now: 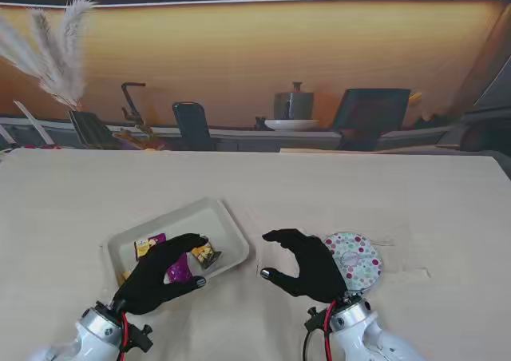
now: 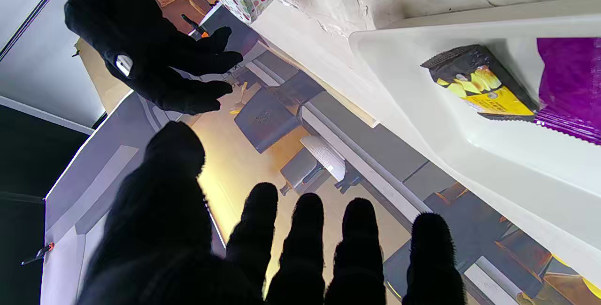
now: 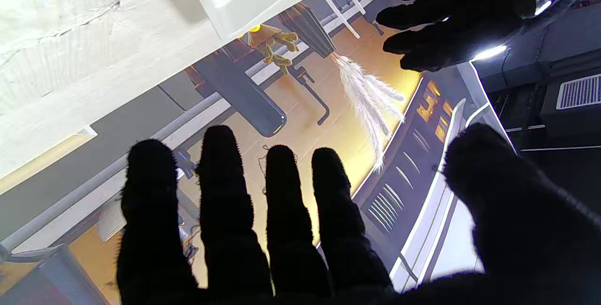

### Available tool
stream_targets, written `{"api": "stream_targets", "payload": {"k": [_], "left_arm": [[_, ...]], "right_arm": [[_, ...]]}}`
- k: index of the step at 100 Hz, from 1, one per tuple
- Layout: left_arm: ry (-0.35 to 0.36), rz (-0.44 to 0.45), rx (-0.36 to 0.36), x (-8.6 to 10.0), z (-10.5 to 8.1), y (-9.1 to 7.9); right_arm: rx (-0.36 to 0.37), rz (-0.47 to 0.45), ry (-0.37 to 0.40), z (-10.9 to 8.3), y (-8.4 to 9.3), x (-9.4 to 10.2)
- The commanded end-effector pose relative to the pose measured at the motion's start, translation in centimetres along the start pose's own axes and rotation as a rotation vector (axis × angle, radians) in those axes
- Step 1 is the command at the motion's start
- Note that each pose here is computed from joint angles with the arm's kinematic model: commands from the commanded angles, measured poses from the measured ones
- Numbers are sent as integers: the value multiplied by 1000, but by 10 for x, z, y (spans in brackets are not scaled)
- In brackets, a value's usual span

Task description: Pour cookies into a cookie box

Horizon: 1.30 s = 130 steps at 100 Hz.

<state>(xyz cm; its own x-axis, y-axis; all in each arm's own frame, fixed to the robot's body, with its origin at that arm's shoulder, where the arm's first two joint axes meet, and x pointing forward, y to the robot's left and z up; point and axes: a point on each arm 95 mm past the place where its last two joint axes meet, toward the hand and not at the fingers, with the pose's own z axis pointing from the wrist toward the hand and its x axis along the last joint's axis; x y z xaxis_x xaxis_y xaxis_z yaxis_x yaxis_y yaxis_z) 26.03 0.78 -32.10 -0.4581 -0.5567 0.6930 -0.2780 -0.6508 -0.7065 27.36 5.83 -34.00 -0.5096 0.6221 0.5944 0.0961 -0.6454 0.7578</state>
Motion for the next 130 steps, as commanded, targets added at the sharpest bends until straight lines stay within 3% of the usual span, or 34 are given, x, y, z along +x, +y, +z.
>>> {"api": "stream_targets", "payload": {"k": [1,38,74,103,130], "left_arm": [[7,-7,-9,3,1,2],[9,-8,-2,3,0,-1],[1,15,11,2,-1,-6],[2,42,20,2,-4,-10],[-7,52,17,1,-5,-11]], "right_arm": [[11,5,-3,-1,-2,3],[-9,-22,4,-3,8,4],[10,-189,6,-14,70,3],[127,-416,-34,-23,112,-14],[273,-532,-113,-27,115,-42]]}}
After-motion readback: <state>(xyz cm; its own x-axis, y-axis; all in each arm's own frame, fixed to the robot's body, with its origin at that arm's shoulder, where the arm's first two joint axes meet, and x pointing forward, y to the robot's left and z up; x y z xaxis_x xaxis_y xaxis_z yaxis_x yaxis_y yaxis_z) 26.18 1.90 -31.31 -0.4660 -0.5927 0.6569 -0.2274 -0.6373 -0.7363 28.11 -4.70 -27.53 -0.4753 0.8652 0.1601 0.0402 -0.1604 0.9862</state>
